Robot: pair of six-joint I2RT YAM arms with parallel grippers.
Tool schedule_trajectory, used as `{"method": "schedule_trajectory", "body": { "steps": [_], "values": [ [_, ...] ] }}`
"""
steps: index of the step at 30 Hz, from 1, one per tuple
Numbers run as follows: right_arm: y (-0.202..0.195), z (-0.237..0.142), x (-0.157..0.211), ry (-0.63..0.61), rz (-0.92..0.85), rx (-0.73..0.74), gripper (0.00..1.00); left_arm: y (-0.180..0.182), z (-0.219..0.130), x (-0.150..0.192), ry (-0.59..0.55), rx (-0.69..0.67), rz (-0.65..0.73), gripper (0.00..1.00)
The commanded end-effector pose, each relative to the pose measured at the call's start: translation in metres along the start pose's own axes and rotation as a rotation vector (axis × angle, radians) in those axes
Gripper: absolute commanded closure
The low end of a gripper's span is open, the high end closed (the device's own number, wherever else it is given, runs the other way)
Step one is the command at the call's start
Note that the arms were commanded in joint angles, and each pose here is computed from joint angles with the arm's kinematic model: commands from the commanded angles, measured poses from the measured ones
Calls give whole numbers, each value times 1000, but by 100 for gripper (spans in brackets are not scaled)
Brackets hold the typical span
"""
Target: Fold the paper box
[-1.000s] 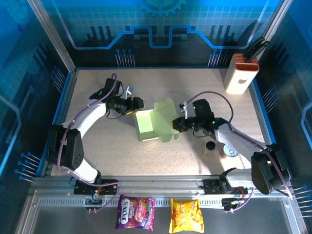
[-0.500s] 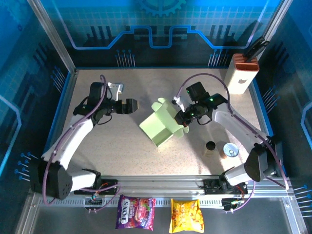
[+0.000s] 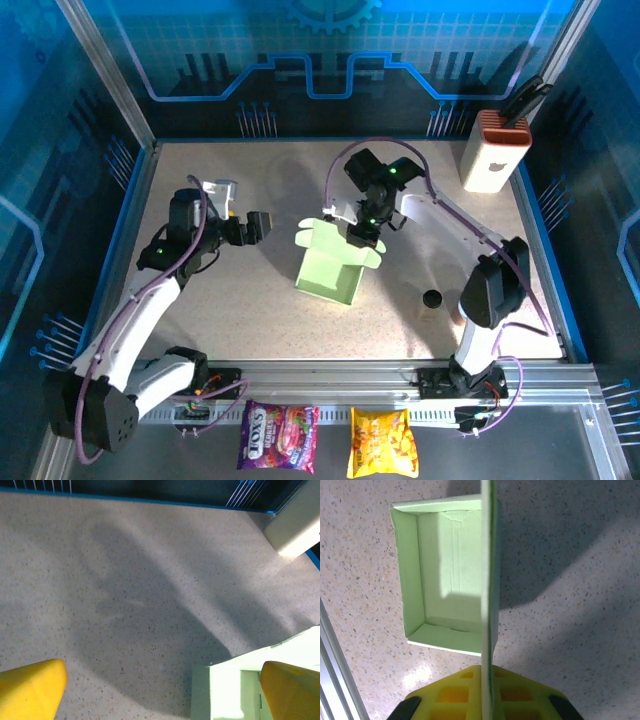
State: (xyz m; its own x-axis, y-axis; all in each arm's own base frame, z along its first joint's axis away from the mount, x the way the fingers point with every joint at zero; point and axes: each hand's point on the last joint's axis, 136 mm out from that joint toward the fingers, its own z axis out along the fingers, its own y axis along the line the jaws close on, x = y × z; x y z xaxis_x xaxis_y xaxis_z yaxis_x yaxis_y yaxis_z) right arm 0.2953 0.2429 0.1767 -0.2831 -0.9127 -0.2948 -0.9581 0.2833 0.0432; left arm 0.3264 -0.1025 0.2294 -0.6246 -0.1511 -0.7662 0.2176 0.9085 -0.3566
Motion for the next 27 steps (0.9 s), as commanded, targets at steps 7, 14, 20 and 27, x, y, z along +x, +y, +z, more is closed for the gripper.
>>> {"method": "schedule_trajectory", "body": {
  "steps": [7, 14, 20, 27],
  "values": [
    [-11, 13, -12, 120, -208, -54, 91, -1, 14, 18, 130, 24, -201, 1],
    [-18, 28, -31, 110, -261, -99, 82, -9, 32, 38, 230, 9, -178, 10],
    [-21, 7, -44, 1, -205, -89, 72, -30, 43, 45, 239, 45, -81, 2],
    [-28, -29, -45, -176, -45, -31, 62, -39, 55, 43, 189, 112, -86, 0]
  ]
}}
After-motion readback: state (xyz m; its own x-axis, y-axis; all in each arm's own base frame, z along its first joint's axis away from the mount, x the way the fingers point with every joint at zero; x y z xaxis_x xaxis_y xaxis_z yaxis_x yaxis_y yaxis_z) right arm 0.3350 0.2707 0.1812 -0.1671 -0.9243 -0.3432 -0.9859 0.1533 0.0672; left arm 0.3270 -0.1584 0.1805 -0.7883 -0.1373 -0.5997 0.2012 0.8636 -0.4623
